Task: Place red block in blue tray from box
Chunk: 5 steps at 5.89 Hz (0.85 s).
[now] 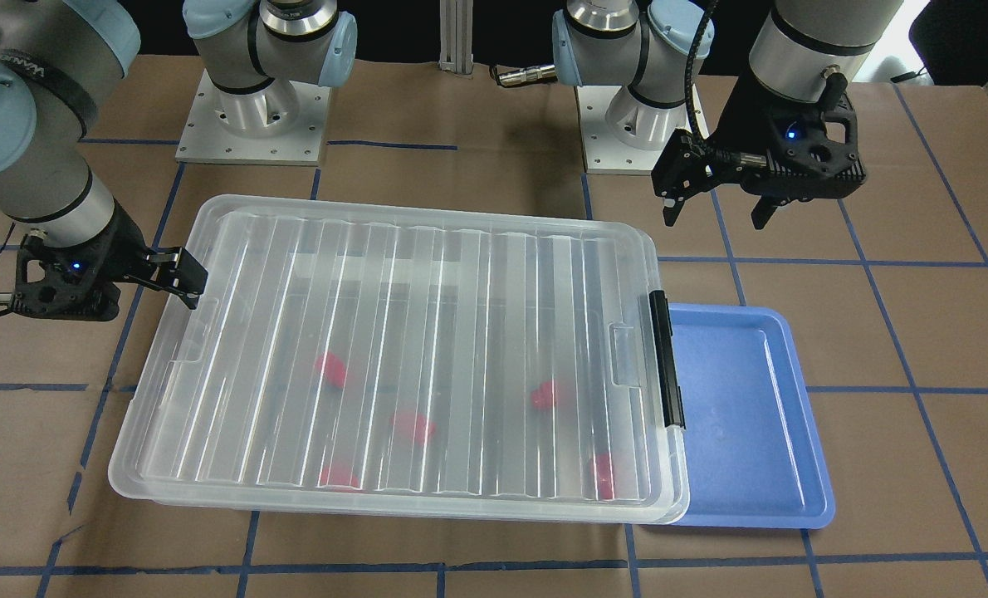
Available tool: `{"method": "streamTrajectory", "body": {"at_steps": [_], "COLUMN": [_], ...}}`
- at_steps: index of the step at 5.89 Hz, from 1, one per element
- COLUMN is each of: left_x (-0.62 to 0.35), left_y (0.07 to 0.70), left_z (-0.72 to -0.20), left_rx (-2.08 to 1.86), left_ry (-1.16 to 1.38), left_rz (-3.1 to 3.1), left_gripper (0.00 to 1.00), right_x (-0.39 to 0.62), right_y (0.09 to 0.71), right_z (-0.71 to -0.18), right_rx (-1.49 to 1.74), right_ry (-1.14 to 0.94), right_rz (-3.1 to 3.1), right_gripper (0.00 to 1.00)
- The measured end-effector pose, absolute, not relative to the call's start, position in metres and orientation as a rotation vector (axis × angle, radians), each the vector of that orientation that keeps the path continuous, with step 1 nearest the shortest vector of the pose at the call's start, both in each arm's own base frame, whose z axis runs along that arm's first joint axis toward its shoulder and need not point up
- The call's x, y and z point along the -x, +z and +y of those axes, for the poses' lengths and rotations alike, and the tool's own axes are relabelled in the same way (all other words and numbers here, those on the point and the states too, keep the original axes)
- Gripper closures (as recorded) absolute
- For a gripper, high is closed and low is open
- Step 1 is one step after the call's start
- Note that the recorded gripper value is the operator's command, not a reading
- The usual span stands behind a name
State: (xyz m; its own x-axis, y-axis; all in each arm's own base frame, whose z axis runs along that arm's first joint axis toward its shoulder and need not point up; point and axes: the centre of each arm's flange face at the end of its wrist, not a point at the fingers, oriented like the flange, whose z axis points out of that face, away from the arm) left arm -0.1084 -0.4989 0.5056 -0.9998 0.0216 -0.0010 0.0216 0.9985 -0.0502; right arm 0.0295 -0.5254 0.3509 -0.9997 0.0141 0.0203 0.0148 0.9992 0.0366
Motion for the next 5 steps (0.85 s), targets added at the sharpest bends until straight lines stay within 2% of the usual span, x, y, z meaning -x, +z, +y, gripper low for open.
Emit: {"method": "streamTrajectory", "body": {"at_steps": [5], "left_x": [0.108], "left_y": [0.505], "left_z": [-0.499], "left_rx": [-0.03], "left_ry": [-0.076], "left_rz": [3.14], "left_gripper": [0.02], "right_x": [0.024], "right_y": [0.343], "right_z": [-0.529], "right_rx": [-0.069], "right_ry": [-0.051], "right_rz": [-3.121], "right_gripper": [0.0]}}
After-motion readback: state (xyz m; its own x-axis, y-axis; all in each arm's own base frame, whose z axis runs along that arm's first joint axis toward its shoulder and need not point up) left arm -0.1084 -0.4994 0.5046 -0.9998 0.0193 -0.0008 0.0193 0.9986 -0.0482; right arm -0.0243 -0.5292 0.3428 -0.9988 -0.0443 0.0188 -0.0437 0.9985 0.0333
